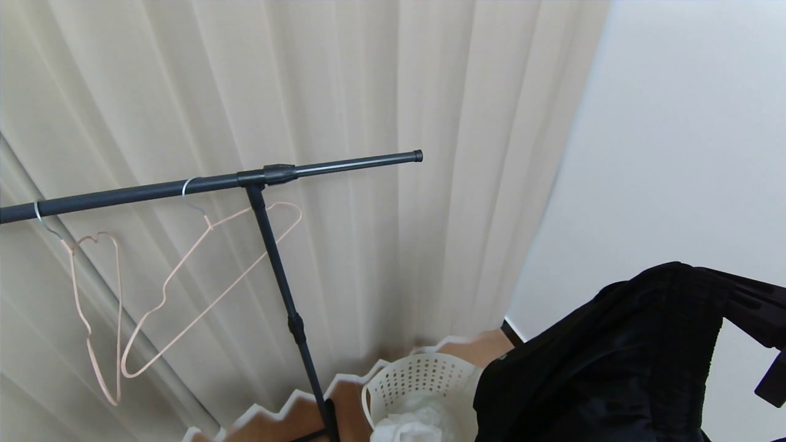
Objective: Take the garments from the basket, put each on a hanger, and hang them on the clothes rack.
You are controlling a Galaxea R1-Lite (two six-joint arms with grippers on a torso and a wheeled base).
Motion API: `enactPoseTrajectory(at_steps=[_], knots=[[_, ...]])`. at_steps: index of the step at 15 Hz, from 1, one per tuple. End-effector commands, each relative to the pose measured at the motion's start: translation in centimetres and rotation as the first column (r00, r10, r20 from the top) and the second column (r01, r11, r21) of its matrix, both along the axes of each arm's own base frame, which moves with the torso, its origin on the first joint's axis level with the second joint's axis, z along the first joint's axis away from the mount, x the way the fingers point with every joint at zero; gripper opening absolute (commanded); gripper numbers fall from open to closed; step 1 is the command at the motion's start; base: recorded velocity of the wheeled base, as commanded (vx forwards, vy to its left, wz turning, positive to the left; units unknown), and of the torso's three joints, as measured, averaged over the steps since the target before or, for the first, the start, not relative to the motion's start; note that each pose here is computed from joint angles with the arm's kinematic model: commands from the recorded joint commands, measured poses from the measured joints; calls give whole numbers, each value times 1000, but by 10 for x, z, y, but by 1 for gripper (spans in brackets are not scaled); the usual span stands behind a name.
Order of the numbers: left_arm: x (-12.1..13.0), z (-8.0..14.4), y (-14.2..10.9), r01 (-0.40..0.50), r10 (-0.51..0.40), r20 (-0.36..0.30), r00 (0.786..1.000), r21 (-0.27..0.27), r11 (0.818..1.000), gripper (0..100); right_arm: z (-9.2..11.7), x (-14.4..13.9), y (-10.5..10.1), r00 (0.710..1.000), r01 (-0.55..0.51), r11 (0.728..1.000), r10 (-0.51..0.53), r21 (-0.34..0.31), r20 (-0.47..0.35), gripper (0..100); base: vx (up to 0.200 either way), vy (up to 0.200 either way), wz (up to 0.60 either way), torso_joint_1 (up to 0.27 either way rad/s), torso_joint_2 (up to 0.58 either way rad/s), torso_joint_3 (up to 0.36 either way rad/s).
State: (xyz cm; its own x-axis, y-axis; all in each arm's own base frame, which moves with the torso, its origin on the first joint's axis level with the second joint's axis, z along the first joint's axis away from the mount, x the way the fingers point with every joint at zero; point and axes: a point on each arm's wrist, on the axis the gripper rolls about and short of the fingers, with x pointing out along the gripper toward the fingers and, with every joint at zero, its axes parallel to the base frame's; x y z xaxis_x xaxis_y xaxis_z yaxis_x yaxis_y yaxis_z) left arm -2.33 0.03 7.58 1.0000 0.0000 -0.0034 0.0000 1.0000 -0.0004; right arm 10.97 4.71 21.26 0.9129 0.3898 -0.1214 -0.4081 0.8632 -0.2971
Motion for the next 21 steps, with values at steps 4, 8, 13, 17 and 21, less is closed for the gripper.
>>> enactPoseTrajectory(at_steps=[4, 8, 13, 17, 21], knots=[[0, 0, 0, 0, 0, 0, 1000, -1, 1000, 100, 0, 0, 0, 1000, -1, 1000, 1, 0, 1, 0, 0, 0, 0, 157, -355, -196], [0, 0, 0, 0, 0, -1, 1000, -1, 1000, 100, -1, -1, 0, 1000, -3, 1000, 3, -1, 1, 0, -100, 0, 0, 57, -116, -66], [0, 0, 0, 0, 0, 0, 1000, -1, 1000, 100, -3, 0, 0, 1000, 0, 1000, 0, -5, -7, 0, -160, 0, 120, 5, -4, -5], [0, 0, 0, -2, 2, 0, 1000, -3, 1000, 100, -5, 0, 0, 1000, -1, 1000, 1, -12, -12, 0, 0, 0, 600, -2, -2, 4], [0, 0, 0, 2, -2, -1, 1000, -1, 1000, 100, -3, -2, -1, 1000, -2, 1000, 2, -8, 2, 0, 0, 0, 450, 7, 5, 3]])
